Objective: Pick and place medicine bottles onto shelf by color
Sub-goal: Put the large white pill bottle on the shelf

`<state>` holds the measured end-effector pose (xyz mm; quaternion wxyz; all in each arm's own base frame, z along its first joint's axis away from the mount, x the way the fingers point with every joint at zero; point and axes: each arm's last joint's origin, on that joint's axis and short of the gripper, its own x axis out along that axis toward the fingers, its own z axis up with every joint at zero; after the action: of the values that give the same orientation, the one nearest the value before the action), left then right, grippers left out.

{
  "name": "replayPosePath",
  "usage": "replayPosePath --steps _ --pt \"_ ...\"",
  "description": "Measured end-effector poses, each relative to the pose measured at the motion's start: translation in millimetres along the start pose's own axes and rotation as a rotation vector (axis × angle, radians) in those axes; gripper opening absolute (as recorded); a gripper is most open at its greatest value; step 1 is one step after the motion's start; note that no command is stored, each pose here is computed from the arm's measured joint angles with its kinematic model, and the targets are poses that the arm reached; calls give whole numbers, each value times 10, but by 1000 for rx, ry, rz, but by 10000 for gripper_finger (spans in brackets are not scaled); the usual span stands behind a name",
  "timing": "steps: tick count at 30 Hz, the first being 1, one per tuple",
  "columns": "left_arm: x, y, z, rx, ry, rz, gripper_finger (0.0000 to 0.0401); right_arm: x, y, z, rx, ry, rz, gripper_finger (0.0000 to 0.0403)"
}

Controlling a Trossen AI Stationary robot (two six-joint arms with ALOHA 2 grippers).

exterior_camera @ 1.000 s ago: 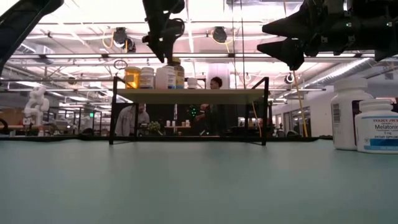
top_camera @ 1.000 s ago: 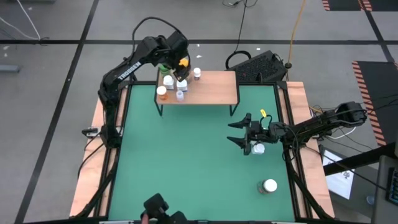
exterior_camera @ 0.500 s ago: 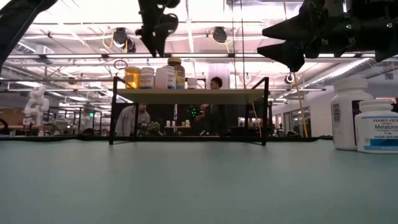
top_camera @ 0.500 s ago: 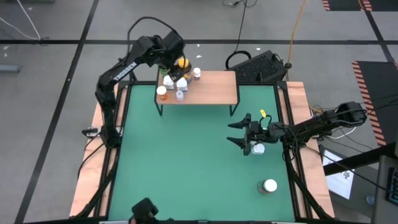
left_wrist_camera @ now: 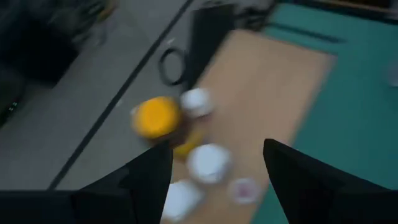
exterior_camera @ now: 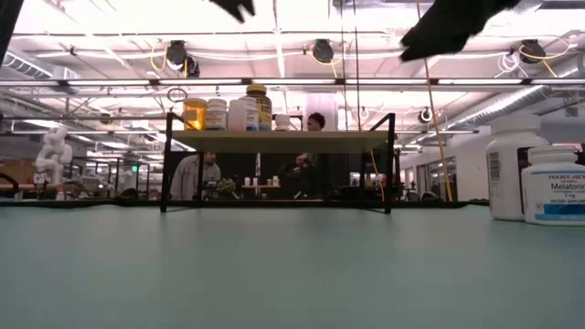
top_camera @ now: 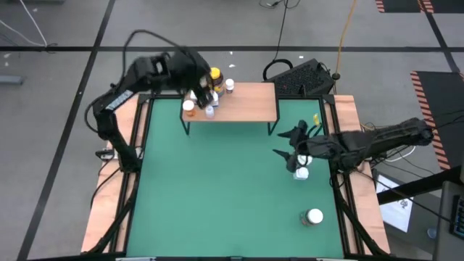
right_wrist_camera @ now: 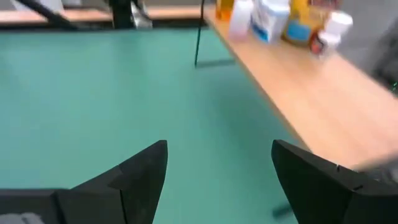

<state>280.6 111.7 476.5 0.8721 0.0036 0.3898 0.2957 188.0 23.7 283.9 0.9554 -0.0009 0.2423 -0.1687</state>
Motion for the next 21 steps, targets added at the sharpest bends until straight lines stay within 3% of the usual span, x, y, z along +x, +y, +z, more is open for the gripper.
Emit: replayPosePath --steps 5,11,15,21 --pt "135 -698 63 143 -156 -133 255 -346 -48 65 106 182 -6 281" --pt "679 -1539 -88 221 -376 -240 255 -482 -47 -230 173 261 -42 281" --pt "1137 -1944 -327 231 -493 -328 255 -525 -76 -366 172 381 -29 281" --pt "1653 -2245 -537 240 -559 -435 255 -613 -113 -544 71 691 88 281"
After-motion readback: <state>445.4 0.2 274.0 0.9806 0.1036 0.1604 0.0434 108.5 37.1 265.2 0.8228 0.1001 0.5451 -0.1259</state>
